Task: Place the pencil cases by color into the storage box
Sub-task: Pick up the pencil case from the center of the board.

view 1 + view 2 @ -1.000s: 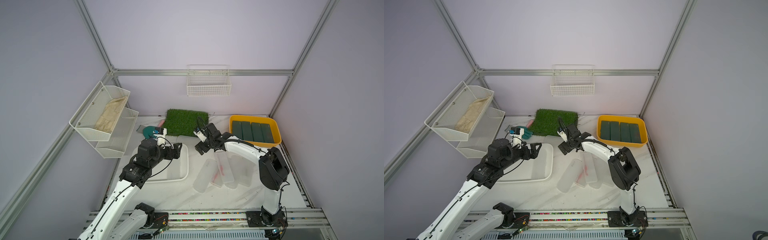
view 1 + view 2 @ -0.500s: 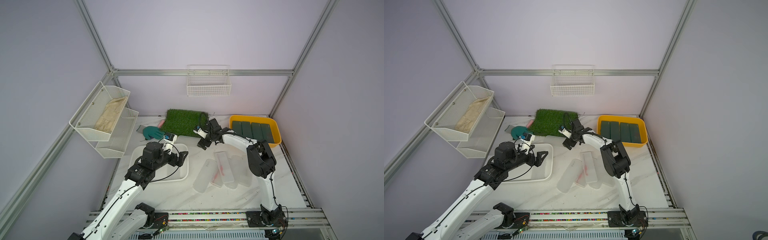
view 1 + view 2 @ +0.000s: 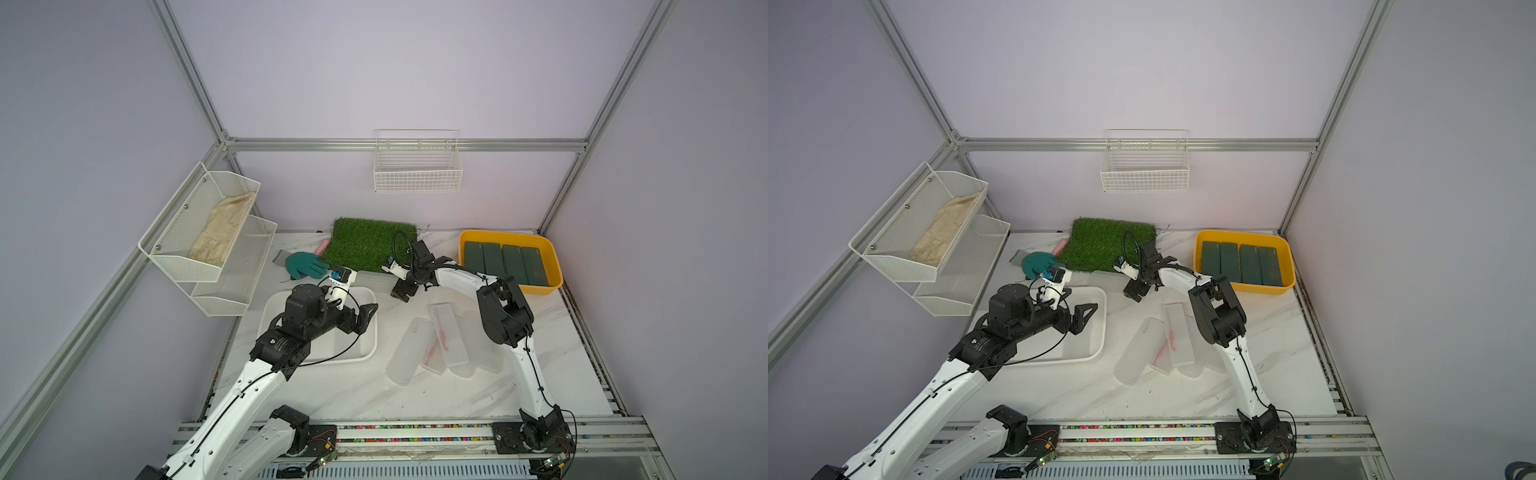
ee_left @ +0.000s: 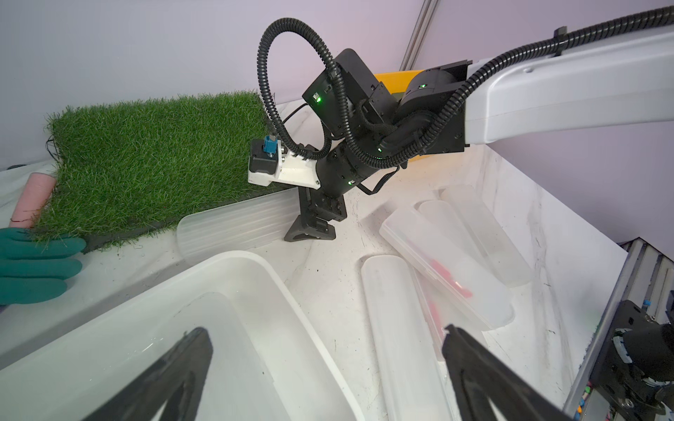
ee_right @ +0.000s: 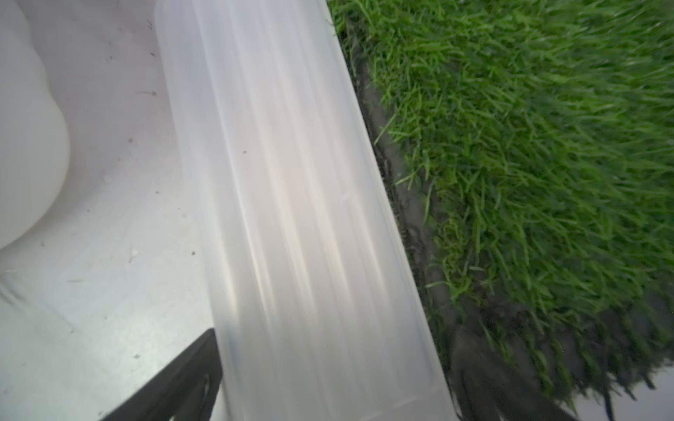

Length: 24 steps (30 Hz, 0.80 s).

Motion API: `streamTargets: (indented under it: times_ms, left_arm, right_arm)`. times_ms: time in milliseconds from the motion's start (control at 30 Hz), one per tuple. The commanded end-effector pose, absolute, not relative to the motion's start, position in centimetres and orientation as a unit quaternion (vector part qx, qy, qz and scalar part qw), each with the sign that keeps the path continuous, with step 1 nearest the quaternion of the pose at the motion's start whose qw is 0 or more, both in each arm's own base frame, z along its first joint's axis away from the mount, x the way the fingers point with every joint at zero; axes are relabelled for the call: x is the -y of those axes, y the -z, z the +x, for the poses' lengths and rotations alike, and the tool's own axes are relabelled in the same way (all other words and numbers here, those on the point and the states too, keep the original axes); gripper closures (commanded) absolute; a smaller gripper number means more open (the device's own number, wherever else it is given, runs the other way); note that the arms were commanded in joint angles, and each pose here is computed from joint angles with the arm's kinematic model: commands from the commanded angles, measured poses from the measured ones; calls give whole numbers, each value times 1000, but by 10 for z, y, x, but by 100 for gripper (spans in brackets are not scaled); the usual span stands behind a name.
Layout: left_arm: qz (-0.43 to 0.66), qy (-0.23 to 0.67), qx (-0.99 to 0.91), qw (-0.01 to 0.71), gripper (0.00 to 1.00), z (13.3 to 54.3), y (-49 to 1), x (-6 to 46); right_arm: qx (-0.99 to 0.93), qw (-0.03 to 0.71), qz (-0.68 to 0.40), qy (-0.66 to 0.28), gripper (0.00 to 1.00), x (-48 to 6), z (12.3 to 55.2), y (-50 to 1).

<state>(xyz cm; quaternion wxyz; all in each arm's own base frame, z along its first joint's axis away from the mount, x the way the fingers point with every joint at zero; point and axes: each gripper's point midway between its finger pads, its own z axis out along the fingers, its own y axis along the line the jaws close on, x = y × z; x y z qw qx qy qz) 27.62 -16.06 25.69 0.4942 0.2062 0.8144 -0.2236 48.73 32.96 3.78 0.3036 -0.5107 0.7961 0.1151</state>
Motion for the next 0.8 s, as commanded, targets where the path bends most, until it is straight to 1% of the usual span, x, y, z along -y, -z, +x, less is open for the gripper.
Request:
streamTargets:
  times_ms: [0,67,267,400,767]
  left_arm:
    - [219,224,-805,504,0,275,-256,163]
    - [217,227,-806,502,0,274,-255,163]
    - [214,235,-802,505,0,273,-259,165]
    - [214,240,-801,504,0,273,-260,166]
    - [207,250,-798,507,0,273,-266,168]
  right_arm:
    - [-790,300,-521,-119,3,-330,492,-33]
    - [-797,277,-523,-121,3,-327,487,-23]
    - [-807,241,-522,-138,3,-327,477,-8]
    - [-811,229,-522,-134,7,-323,474,-5]
    - [-812,263,-515,-83,21,-300,454,-35]
